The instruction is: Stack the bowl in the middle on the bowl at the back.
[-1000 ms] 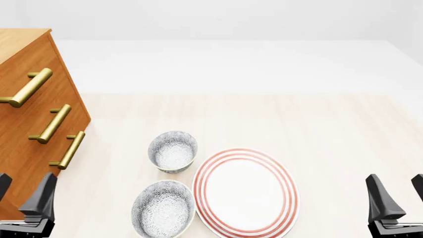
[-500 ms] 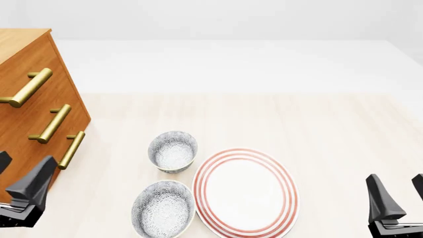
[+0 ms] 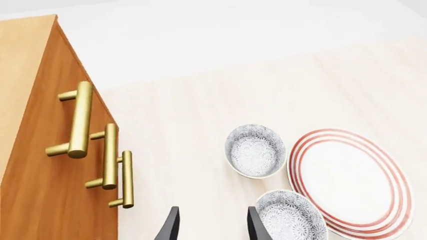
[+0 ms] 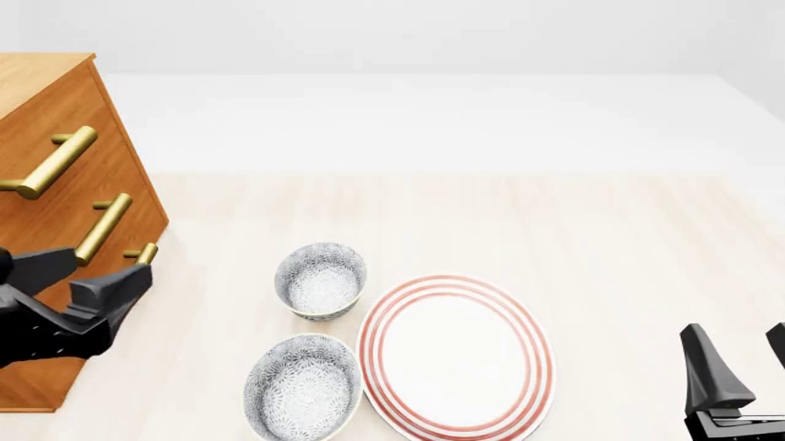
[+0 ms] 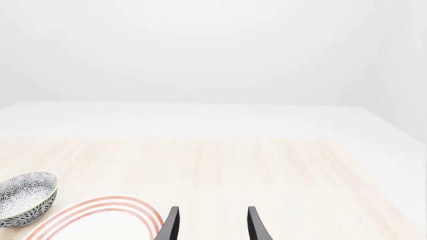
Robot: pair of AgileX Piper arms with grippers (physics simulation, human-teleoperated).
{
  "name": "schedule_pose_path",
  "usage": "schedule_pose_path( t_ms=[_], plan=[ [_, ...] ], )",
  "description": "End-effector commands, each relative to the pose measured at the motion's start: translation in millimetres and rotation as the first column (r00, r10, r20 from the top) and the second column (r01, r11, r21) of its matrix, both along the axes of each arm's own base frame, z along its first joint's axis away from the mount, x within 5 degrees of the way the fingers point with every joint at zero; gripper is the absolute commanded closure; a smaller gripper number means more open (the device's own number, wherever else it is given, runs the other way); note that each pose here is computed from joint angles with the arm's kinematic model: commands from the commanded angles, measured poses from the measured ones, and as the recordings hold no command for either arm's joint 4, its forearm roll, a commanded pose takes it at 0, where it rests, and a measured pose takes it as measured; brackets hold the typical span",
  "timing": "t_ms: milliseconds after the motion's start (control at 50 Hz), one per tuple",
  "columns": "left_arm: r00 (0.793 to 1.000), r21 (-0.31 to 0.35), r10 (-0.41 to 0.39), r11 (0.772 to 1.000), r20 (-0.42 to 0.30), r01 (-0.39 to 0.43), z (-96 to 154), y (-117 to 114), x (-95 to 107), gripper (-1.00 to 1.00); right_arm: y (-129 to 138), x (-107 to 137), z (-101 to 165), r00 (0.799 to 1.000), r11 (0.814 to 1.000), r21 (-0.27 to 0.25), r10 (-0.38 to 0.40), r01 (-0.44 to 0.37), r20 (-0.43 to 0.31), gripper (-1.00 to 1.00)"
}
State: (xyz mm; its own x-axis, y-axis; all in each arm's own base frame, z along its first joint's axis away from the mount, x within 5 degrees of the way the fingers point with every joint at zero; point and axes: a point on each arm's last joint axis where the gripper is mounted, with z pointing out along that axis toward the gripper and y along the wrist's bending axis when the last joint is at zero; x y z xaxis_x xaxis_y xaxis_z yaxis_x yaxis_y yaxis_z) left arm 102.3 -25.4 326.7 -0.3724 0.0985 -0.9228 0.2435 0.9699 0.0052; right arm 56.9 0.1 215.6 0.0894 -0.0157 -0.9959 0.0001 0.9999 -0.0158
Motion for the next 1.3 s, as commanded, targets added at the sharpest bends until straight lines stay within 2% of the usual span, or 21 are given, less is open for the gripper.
schedule_pose_path(
  t_ms=[20, 80, 120, 300, 400, 520, 600, 840, 1300],
  plan=[
    [0.986, 0.058, -0.021, 0.998, -0.164, 0.030, 5.8, -9.9, 30.4, -1.00, 0.0, -0.1, 0.2, 1.000, 1.000, -0.001, 0.000, 0.000, 0.001, -1.00],
    [0.983, 0.066, -0.022, 0.997, -0.184, 0.035, 7.0, -11.5, 35.8, -1.00, 0.0, 0.0, 0.3, 1.000, 1.000, -0.001, 0.000, 0.000, 0.001, -1.00],
    [0.972, 0.044, -0.034, 0.998, -0.231, 0.046, 5.4, -17.8, 41.5, -1.00, 0.0, 0.0, 0.3, 1.000, 1.000, -0.001, 0.000, 0.000, 0.001, -1.00],
    [0.951, 0.026, -0.092, 0.994, -0.296, 0.105, 5.9, -33.1, 46.0, -1.00, 0.0, 0.0, 0.4, 1.000, 1.000, 0.000, -0.001, 0.001, 0.001, -1.00],
    [0.934, 0.026, -0.123, 0.990, -0.334, 0.140, -2.9, -40.3, 44.8, -1.00, 0.0, -0.3, 0.5, 1.000, 1.000, 0.000, 0.000, 0.000, 0.001, -1.00],
    [0.927, 0.040, -0.108, 0.991, -0.358, 0.131, -14.9, -38.6, 47.5, -1.00, 0.0, -0.5, 0.5, 1.000, 1.000, -0.001, -0.001, 0.001, 0.002, -1.00],
    [0.915, 0.059, -0.107, 0.988, -0.390, 0.140, -28.9, -38.7, 48.2, -1.00, -0.1, -0.6, 0.5, 1.000, 1.000, -0.001, -0.001, 0.001, 0.002, -1.00],
    [0.899, 0.057, -0.108, 0.988, -0.424, 0.145, -54.0, -44.7, 55.0, -1.00, -0.1, -0.4, 0.3, 1.000, 1.000, -0.001, -0.001, 0.001, 0.002, -1.00],
    [0.885, 0.037, -0.115, 0.988, -0.451, 0.148, -91.5, -60.1, 74.3, -1.00, -0.1, 0.1, 0.2, 1.000, 1.000, -0.001, -0.001, 0.001, 0.001, -1.00]
  ],
)
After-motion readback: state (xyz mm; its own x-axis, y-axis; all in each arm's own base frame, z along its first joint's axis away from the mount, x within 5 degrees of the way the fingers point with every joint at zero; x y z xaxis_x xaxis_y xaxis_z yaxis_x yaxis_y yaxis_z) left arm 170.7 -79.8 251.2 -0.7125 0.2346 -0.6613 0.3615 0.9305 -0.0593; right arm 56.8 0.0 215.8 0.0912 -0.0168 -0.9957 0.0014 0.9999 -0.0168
